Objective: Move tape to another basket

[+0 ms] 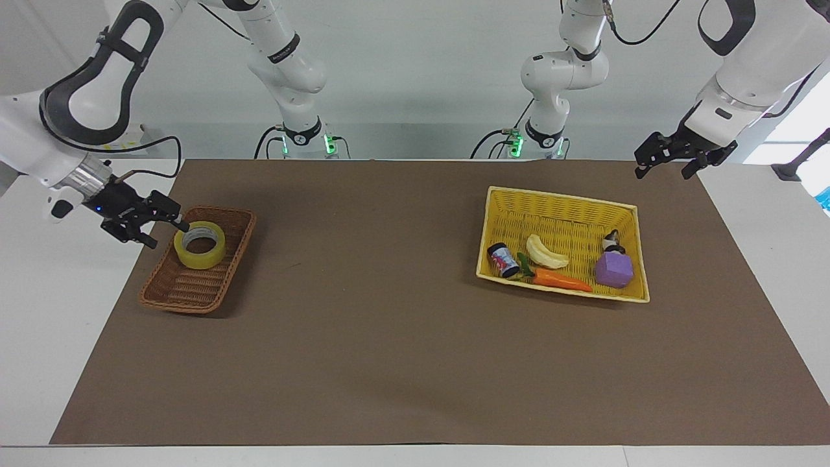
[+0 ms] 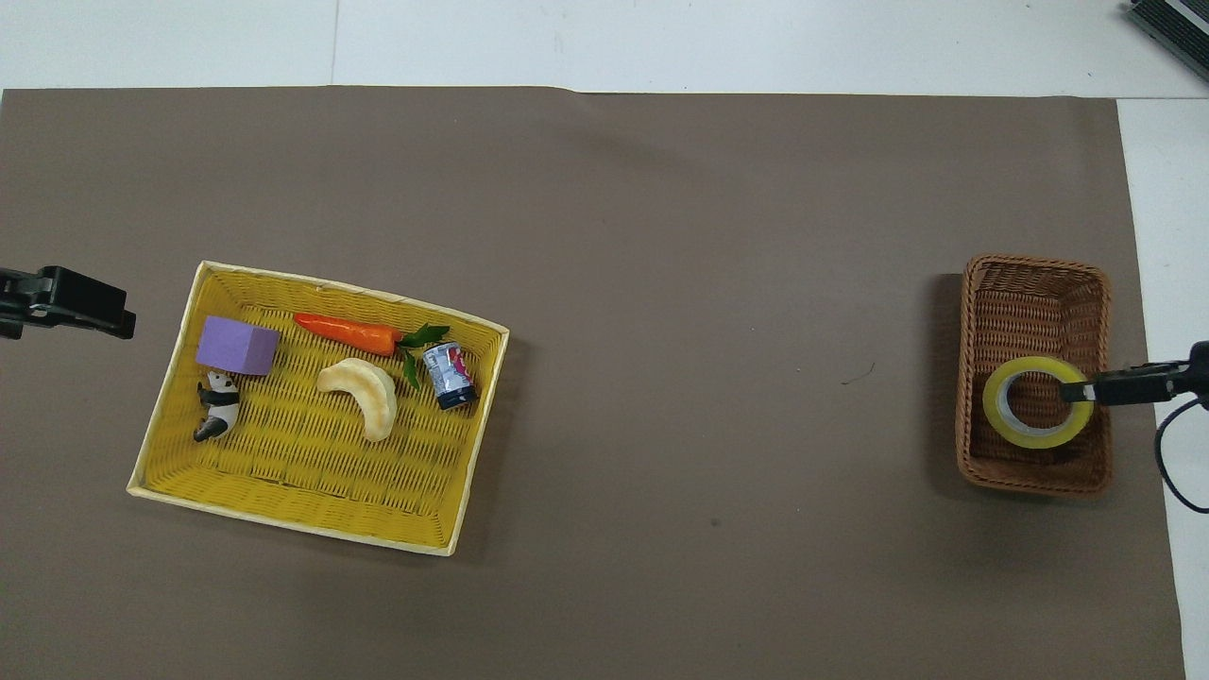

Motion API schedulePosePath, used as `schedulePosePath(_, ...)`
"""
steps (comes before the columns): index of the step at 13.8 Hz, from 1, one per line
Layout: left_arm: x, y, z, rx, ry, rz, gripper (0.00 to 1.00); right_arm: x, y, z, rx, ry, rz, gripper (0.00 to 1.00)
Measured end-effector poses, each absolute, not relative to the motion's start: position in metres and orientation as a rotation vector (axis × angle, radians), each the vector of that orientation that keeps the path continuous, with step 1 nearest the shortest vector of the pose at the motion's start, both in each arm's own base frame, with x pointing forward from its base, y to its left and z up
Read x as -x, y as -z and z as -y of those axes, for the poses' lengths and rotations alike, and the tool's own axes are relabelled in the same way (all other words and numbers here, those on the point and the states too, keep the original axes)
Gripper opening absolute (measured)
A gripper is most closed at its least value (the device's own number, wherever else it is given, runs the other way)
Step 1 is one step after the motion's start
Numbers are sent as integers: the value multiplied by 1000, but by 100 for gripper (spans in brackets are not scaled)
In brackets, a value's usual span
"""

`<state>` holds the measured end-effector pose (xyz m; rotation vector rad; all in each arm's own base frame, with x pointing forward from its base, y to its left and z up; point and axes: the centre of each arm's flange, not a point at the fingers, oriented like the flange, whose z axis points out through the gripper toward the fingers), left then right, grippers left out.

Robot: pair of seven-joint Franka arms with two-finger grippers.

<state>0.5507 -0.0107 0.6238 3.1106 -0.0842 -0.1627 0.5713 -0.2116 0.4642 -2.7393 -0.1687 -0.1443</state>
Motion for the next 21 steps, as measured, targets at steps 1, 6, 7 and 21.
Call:
schedulePosePath(1, -551, -624, 10, -3111, 163, 84, 100, -579, -479, 200, 2778, 144, 161, 100)
schedulePosePath(6, -551, -624, 12, -3110, 163, 92, 100, -609, -549, 125, 2979, 180, 114, 100)
schedulePosePath(7, -551, -624, 12, -3110, 163, 93, 100, -609, -560, 107, 2998, 190, 72, 100)
schedulePosePath(21, -552, -625, 13, -3111, 139, 96, 100, -547, -643, -81, 3121, 121, -344, 100)
